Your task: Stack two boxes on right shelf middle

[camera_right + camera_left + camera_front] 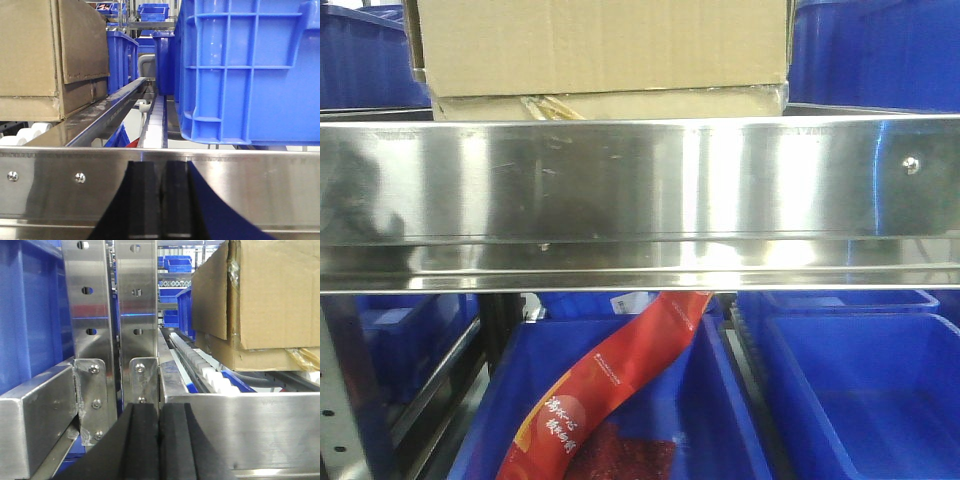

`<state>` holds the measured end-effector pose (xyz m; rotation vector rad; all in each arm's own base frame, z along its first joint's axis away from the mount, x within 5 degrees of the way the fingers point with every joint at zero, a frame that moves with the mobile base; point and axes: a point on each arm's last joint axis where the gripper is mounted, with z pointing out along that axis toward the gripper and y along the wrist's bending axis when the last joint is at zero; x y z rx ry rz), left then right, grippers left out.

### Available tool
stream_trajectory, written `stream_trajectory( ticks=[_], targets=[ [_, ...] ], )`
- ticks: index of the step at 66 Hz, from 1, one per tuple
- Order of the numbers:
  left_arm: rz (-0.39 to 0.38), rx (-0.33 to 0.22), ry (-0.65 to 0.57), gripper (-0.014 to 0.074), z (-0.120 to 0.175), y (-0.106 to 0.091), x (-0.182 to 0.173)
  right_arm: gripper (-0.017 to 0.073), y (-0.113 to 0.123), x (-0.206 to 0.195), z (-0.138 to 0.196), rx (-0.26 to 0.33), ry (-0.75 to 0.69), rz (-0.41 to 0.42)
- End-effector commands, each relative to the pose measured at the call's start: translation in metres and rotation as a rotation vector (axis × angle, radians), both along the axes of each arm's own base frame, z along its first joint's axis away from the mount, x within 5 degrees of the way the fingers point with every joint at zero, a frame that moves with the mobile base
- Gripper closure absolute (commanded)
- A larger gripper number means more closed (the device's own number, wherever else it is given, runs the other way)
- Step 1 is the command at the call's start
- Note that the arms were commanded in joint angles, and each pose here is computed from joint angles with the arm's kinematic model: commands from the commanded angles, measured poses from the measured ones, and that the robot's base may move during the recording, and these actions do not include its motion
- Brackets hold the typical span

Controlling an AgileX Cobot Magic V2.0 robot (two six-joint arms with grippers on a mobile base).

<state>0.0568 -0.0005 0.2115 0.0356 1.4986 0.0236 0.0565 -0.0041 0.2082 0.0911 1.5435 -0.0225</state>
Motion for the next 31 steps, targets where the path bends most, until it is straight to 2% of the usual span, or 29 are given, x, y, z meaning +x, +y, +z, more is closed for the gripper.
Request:
stream_trajectory(
  ticks=[1, 31],
  targets=[
    [0.004, 0.009, -0.033, 0.0685, 0.0033, 0.0002, -0.0008, 0.0728, -0.0002, -0.0003, 0.0016, -0.002, -0.025, -0.005],
    [0.004, 0.009, -0.033, 0.0685, 0.0033, 0.0002, -0.0008, 0.0728, -0.0002, -0.0003, 0.0016, -0.002, -0.025, -0.005]
  ],
)
